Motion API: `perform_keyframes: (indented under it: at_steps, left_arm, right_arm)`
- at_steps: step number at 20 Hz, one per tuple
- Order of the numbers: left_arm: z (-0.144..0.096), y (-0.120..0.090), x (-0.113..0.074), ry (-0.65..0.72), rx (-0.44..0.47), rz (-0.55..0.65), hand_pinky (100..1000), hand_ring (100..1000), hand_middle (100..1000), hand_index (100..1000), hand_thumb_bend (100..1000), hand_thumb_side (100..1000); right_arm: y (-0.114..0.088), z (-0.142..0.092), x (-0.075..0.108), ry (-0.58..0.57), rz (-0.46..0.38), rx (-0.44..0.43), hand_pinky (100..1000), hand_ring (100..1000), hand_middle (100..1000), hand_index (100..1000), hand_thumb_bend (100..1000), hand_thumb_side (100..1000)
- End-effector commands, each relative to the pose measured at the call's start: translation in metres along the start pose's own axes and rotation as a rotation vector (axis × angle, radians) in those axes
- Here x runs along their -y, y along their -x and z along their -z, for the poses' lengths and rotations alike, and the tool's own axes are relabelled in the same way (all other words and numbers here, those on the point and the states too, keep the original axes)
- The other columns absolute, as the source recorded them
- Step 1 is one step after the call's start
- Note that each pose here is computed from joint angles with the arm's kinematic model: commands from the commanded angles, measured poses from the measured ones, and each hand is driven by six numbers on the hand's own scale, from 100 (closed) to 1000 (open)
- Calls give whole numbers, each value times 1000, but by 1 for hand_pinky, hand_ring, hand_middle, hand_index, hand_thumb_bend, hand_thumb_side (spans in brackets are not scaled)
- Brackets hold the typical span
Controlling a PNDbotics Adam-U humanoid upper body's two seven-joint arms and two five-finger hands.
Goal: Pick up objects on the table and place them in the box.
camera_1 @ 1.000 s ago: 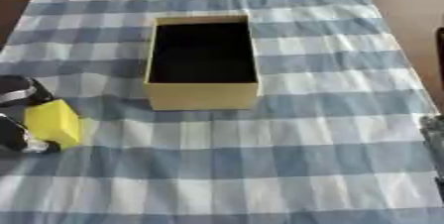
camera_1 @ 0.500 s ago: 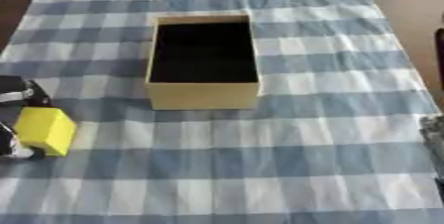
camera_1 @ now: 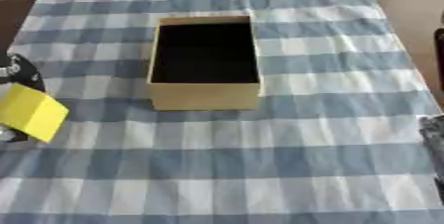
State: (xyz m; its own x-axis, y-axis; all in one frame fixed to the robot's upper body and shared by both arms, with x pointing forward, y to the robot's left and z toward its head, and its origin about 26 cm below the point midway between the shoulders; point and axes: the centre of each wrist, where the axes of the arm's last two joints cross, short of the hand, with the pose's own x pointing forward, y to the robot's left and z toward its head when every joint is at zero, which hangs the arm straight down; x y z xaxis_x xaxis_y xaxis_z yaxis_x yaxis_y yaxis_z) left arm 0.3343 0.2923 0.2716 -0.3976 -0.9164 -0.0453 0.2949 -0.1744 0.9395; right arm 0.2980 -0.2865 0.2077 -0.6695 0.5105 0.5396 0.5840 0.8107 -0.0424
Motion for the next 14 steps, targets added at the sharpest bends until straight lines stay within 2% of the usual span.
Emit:
perform_keyframes:
  at_steps: [1, 7, 11, 14]
  left_arm:
    - [-15, -1, -25, -87, -11, 30, 767, 679, 551, 658, 276, 100]
    - [-9, -18, -68, -234, 48, 42, 772, 681, 548, 658, 178, 100]
    - [11, -29, -94, -309, 98, 11, 778, 677, 545, 658, 100, 103]
    - [30, -37, -108, -345, 141, -30, 787, 676, 542, 661, 100, 100]
  right_arm:
    - [-5, 8, 4, 1, -4, 39, 832, 776, 734, 819, 100, 639]
    - [-7, 12, 3, 1, 4, 57, 831, 776, 735, 818, 100, 638]
    - [-9, 15, 1, -4, 20, 69, 831, 776, 735, 818, 100, 639]
    - [-10, 16, 0, -6, 27, 73, 831, 776, 734, 818, 100, 638]
